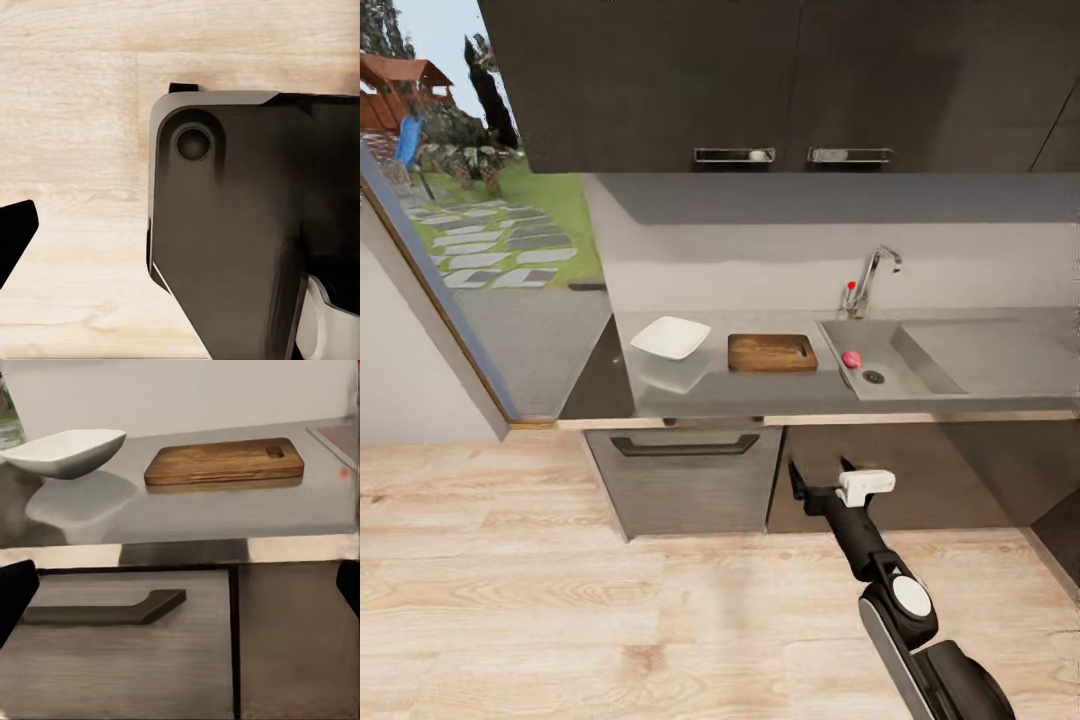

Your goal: In the kitchen, take the Vidalia onion out of the sink, dice it on the chopping board with the paring knife, put the diced onion into the bowl on the countertop, then place both the paring knife and the chopping board into the sink.

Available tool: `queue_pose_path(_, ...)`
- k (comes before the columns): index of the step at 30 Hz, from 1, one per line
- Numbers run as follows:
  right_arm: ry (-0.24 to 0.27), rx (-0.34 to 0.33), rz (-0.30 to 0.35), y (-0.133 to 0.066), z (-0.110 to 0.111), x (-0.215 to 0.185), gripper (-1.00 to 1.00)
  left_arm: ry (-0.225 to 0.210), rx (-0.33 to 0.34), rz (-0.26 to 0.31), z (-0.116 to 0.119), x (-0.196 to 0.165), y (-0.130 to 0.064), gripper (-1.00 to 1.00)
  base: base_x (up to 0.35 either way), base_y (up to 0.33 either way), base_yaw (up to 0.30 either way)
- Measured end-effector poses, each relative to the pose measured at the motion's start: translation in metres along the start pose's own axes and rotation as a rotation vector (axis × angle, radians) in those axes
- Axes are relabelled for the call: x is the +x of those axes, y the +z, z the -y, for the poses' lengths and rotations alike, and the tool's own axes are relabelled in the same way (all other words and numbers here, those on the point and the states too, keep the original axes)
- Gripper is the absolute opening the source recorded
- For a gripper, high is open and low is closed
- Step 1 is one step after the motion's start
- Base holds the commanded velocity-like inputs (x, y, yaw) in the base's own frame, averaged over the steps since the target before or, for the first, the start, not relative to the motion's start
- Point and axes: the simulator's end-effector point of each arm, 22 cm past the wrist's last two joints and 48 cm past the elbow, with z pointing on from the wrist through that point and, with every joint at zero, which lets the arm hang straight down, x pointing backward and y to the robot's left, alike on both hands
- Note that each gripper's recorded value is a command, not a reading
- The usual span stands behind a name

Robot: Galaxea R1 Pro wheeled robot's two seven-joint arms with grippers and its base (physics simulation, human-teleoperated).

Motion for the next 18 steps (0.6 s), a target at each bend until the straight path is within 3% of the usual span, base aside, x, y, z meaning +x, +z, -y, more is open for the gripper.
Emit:
queue_pose_path(3,-0.001,0.010,-0.051,-0.027,0.003,0.033,1.00,-0.001,-0.001,0.001,0.000,0.000,0.000,1.00,-0.317,0.000,0.000)
queue_pose_path(8,-0.001,0.020,-0.121,-0.054,0.005,0.072,1.00,-0.001,-0.001,0.005,0.000,-0.002,0.000,1.00,-0.239,0.000,0.000)
queue_pose_path(12,-0.002,0.065,-0.297,-0.103,0.023,0.180,1.00,-0.001,-0.001,0.019,0.000,-0.009,0.000,1.00,-0.066,0.000,0.000)
queue_pose_path(16,-0.015,0.114,-0.408,-0.154,0.044,0.262,1.00,-0.004,0.001,0.048,0.002,-0.023,-0.001,1.00,-0.015,0.000,0.000)
queue_pose_path(17,-0.022,0.135,-0.445,-0.179,0.054,0.290,1.00,-0.009,0.011,0.076,0.012,-0.036,-0.002,1.00,-0.003,0.000,0.000)
queue_pose_path(18,-0.027,0.142,-0.467,-0.190,0.058,0.301,1.00,-0.012,0.016,0.091,0.016,-0.044,-0.002,1.00,-0.003,0.000,0.000)
